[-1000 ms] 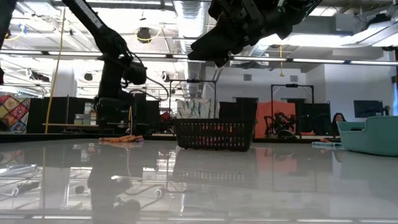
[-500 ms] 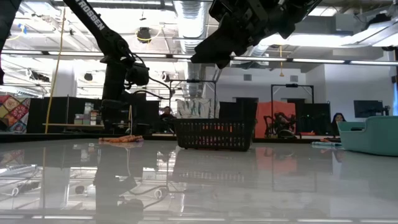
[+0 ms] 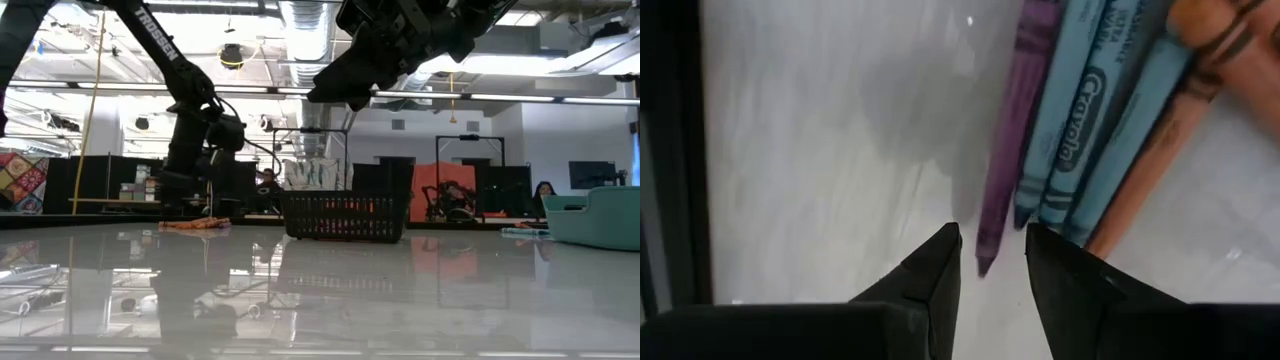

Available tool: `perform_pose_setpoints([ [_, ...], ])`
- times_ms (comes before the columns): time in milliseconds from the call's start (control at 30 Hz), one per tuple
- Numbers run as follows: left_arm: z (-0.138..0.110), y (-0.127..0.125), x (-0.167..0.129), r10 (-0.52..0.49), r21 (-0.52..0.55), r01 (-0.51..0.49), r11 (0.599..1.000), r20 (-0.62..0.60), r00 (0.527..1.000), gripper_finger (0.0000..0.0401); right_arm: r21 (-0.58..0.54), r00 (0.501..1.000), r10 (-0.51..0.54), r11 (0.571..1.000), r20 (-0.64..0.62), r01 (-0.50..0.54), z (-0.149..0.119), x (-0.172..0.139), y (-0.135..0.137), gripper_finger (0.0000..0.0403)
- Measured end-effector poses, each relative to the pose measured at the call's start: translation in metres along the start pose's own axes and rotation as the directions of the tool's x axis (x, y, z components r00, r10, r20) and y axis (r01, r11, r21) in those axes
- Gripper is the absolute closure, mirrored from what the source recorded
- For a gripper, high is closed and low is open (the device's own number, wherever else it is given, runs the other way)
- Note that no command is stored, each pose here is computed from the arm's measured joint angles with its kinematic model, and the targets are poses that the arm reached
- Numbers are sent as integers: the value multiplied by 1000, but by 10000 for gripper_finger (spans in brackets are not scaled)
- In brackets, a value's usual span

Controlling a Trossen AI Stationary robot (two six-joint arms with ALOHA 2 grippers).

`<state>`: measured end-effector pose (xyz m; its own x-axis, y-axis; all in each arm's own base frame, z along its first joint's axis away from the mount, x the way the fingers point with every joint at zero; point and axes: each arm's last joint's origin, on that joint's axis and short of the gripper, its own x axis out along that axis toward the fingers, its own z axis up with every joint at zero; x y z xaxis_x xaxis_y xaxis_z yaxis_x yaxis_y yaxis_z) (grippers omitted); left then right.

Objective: Sort crayons
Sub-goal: Put the violet crayon into the black bin

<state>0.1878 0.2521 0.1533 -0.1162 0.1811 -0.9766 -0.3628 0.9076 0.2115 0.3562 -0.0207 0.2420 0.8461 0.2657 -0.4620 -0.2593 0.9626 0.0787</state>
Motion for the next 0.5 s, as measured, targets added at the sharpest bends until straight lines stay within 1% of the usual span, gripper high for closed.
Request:
perform_pose_setpoints([
  [200,3,1,4,2,-2,-2,1000,18,1000,305,-3,1000,0,1000,-1,0,0,0,0,242],
  [367,6,-1,17,-21,10,21,1000,-28,999,336,-3,1000,1,1000,-3,-1,0,0,0,242],
  [500,7,-1,21,-18,18,18,1000,-48,999,367,3,1000,6,1000,-14,-6,-1,1,2,242],
])
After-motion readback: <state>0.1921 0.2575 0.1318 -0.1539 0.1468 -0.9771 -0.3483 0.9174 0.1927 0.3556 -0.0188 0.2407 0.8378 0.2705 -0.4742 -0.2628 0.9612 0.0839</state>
